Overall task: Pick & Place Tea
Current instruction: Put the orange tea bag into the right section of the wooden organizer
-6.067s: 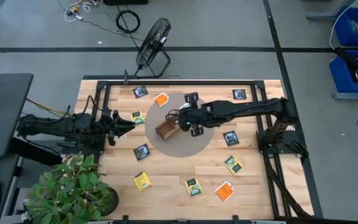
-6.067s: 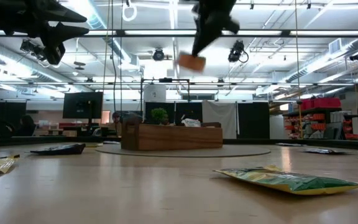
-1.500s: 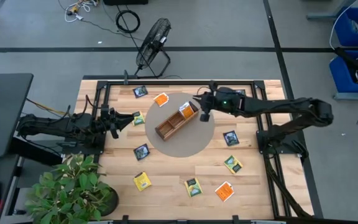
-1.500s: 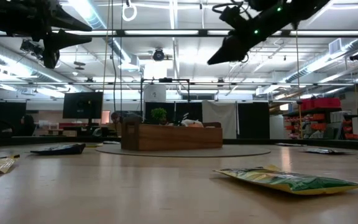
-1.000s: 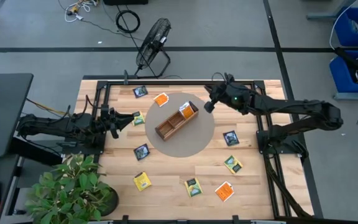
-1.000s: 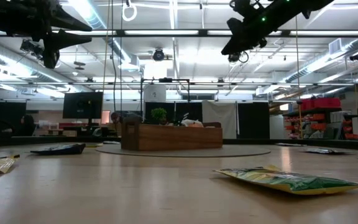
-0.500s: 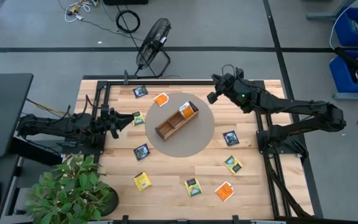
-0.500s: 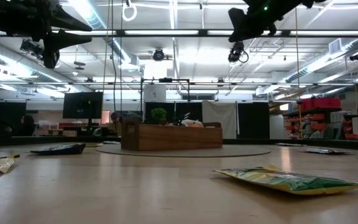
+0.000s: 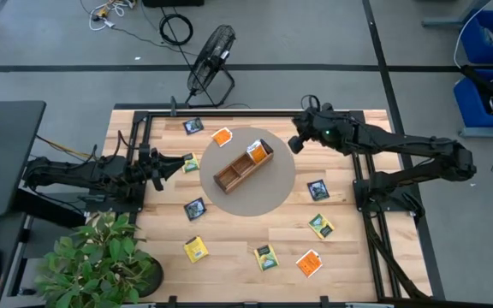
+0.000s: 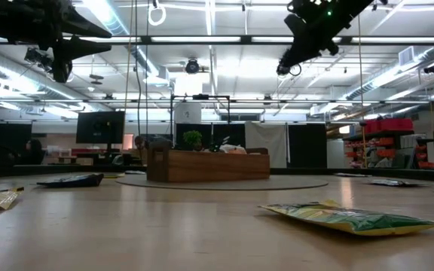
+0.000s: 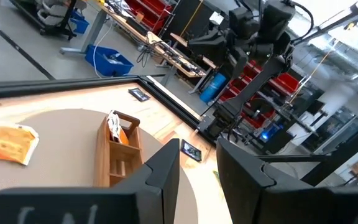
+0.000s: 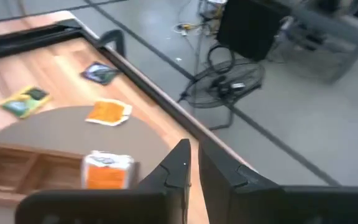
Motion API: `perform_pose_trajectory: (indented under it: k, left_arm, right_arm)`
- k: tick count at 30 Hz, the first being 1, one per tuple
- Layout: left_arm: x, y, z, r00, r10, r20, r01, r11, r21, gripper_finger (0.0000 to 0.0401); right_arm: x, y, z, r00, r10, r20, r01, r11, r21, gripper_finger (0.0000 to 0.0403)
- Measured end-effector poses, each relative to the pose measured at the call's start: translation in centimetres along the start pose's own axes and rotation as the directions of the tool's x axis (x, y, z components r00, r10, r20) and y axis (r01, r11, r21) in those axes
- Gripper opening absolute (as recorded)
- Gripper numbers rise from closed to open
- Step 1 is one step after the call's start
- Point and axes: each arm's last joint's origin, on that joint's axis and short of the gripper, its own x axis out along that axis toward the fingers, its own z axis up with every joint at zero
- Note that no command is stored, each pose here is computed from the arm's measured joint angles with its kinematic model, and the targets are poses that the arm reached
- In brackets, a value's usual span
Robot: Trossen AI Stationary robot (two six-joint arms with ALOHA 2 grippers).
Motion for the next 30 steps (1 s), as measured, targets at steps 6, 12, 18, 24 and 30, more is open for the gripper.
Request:
perform_pose_trajectory:
  k: [6,12,18,24,30]
  left_arm:
    - [0.0,0.0,0.0,1.000,-0.009,-0.006,0.009,1.000,-0.003,0.0110]
    - [0.0,-0.1,-0.1,0.999,-0.038,-0.031,0.037,0.999,-0.022,0.0110]
    - [0.0,-0.1,-0.2,0.997,-0.059,-0.052,0.059,0.998,-0.003,0.0110]
    - [0.7,-0.2,-0.8,0.994,-0.036,-0.101,0.031,0.999,-0.044,0.0110]
    - [2.3,-0.1,-0.8,0.984,-0.012,-0.179,-0.005,0.996,-0.092,0.0111]
  right_arm:
    - [0.4,0.1,0.2,0.987,0.158,-0.005,-0.155,0.972,0.177,0.0039]
    - [0.1,1.1,0.0,0.940,0.339,-0.032,-0.318,0.909,0.269,0.0039]
    - [-0.7,2.5,0.0,0.910,0.414,-0.011,-0.399,0.883,0.248,0.0039]
    - [-1.7,4.5,-0.2,0.869,0.494,0.034,-0.487,0.840,0.241,0.0039]
    - [-2.3,6.9,-3.1,0.825,0.565,0.009,-0.537,0.778,0.326,0.0039]
